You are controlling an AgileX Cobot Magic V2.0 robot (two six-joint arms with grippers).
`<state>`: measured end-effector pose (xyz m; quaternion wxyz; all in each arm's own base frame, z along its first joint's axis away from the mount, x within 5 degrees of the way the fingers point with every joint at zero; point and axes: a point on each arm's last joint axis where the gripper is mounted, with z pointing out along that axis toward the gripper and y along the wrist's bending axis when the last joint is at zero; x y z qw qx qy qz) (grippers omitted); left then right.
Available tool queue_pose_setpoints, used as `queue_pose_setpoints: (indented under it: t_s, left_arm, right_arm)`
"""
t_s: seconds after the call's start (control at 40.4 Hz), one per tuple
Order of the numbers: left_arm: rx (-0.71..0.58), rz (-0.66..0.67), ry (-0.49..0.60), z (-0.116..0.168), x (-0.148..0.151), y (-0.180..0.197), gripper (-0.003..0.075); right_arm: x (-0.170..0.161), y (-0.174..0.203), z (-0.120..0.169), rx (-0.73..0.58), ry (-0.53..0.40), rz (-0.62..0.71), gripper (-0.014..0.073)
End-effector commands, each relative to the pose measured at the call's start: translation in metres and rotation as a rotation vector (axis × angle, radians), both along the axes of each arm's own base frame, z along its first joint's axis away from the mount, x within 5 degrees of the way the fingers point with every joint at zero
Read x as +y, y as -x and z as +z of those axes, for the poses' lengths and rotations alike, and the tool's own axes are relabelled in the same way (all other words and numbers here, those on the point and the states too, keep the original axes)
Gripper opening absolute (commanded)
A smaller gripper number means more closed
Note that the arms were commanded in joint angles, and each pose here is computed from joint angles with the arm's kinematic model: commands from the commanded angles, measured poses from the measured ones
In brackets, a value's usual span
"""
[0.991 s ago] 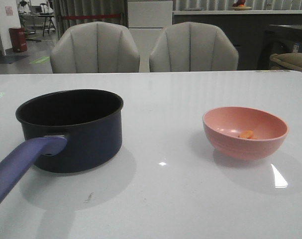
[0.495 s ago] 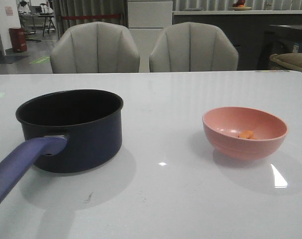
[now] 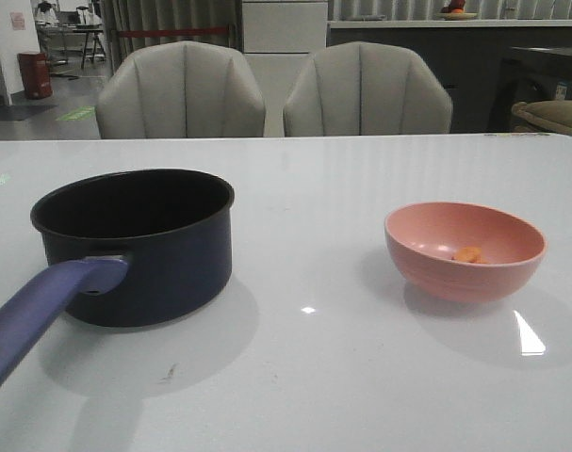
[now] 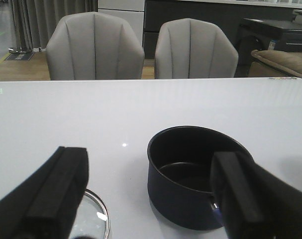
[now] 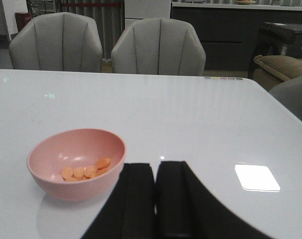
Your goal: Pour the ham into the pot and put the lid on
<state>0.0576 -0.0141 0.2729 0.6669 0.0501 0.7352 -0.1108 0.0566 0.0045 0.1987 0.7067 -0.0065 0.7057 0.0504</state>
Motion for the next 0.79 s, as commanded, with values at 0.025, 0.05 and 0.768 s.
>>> queue_pose_setpoints:
  t_s: [0.025,0.05,0.768]
  left_arm:
    - [-0.113,-0.003,0.047,0.018,0.0,0.0,0.0549]
    - [-0.115,-0.003,0.048,0.018,0.0,0.0,0.0549]
    - [-0.118,-0.002,0.044,0.018,0.0,0.0,0.0549]
  right_arm:
    - [0.0,0.004,0.023,-0.163,-0.092,0.011,0.0147]
    - [0.0,0.005,0.026,-0.163,-0.092,0.011,0.0147]
    - [0.005,-0.052,0.072,0.284,-0.04,-0.003,0.0158]
